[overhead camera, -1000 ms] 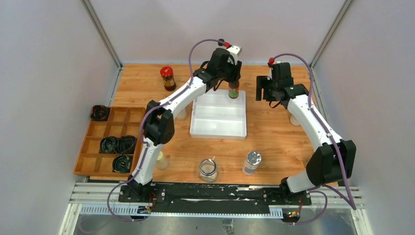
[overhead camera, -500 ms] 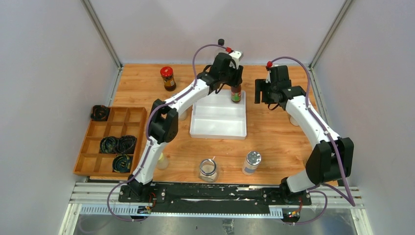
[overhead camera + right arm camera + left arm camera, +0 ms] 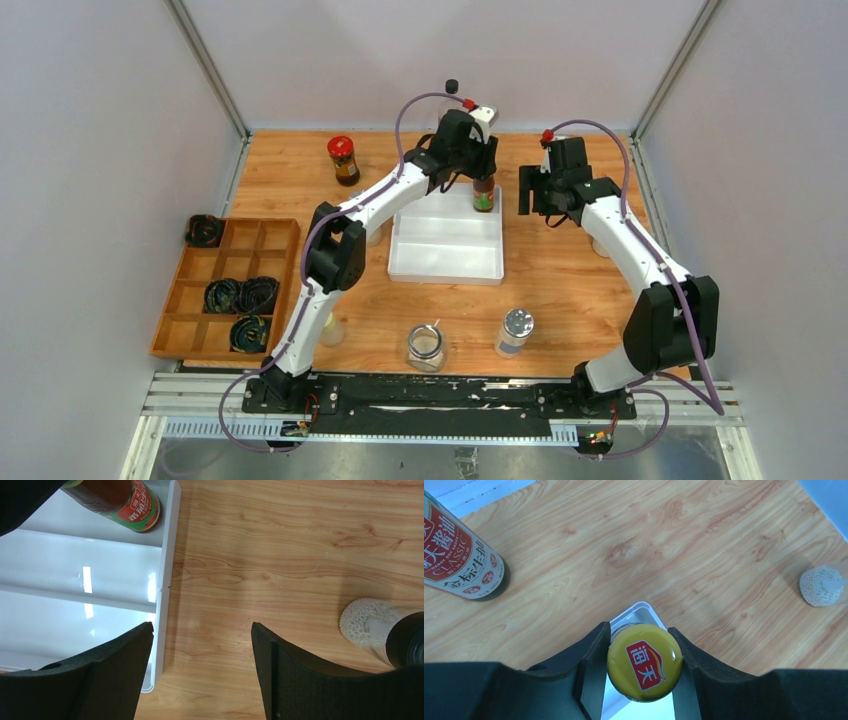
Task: Organize the condiment bottles
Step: Place the bottle in the storage box.
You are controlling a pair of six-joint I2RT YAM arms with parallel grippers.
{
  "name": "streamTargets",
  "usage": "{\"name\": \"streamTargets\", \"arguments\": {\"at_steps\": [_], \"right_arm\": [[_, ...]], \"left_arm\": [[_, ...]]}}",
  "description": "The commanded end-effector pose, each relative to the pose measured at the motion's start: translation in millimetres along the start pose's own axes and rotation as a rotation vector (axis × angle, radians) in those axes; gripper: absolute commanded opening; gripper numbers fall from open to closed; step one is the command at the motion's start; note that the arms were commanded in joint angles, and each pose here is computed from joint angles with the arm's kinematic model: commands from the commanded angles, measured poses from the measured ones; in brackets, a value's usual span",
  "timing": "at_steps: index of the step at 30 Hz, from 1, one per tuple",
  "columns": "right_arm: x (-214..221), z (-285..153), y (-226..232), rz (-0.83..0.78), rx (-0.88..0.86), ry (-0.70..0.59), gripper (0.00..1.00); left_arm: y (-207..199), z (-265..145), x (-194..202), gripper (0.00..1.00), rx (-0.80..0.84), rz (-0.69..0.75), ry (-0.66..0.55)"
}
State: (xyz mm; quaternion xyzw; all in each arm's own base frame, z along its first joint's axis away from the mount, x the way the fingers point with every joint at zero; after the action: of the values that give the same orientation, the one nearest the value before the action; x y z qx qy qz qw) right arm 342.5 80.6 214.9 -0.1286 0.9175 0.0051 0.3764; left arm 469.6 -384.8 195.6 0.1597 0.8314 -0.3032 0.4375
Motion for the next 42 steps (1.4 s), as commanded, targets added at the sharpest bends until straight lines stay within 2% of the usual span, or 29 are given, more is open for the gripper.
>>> {"name": "streamTargets", "arguments": {"at_steps": [1,3,7,16,19,20,26,33,39,42], "right_arm": [[8.3,6.4,-3.0,0.014,-0.001,0.024,0.77],[9.5,7.7,-1.0,0.016,-0.017,0.028,0.77],[11.9,10.4,2.2,0.018,-0.042,0.036,0.77],[14.6,12.9,4.4,0.02,-0.058,0.044,0.77],[14.8,12.8,5.0,0.024,-0.062,0.045,0.77],[15.0,12.7,5.4,0.025,-0.064,0.045,0.77],[14.8,9.7,6.3,0.038,-0.068,0.039,0.78],[9.8,-8.2,5.9,0.047,-0.071,0.012,0.78],[2.8,-33.5,7.8,0.058,-0.088,-0.019,0.79],[-0.4,-48.5,9.4,0.064,-0.097,-0.041,0.79]], "left_arm": [[-22.3,-4.4,-31.6,0.41,0.083,0.021,-0.108],[-24.0,-5.6,-31.4,0.51,0.088,0.025,-0.107],[-25.1,-6.1,-30.3,0.63,0.089,0.03,-0.106],[-29.9,-13.0,-34.5,0.73,0.095,0.039,-0.108],[-37.0,-24.9,-47.0,0.97,0.102,0.048,-0.131],[-39.8,-29.4,-51.2,1.0,0.105,0.054,-0.138],[-57.7,-72.2,-85.4,1.0,0.11,0.082,-0.196],[-61.4,-159.2,-115.1,1.0,-0.003,0.105,-0.278],[-51.7,-249.8,-114.3,1.0,-0.136,0.106,-0.367],[-46.5,-279.4,-98.8,1.0,-0.165,0.085,-0.359]]}}
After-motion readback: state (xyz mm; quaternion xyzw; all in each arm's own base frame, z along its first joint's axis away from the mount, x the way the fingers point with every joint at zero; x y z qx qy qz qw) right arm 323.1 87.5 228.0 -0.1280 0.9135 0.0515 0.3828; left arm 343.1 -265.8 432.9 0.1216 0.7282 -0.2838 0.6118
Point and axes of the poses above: each gripper's point midway between its finger pads, its own z axis out along the fingers, its own y axis along the line the jaws close on, x = y × z, the point moved 6 cm from there along -z, back along the fingers, and after that the axes turned 12 degrees about -z, right-handed, at the moved point
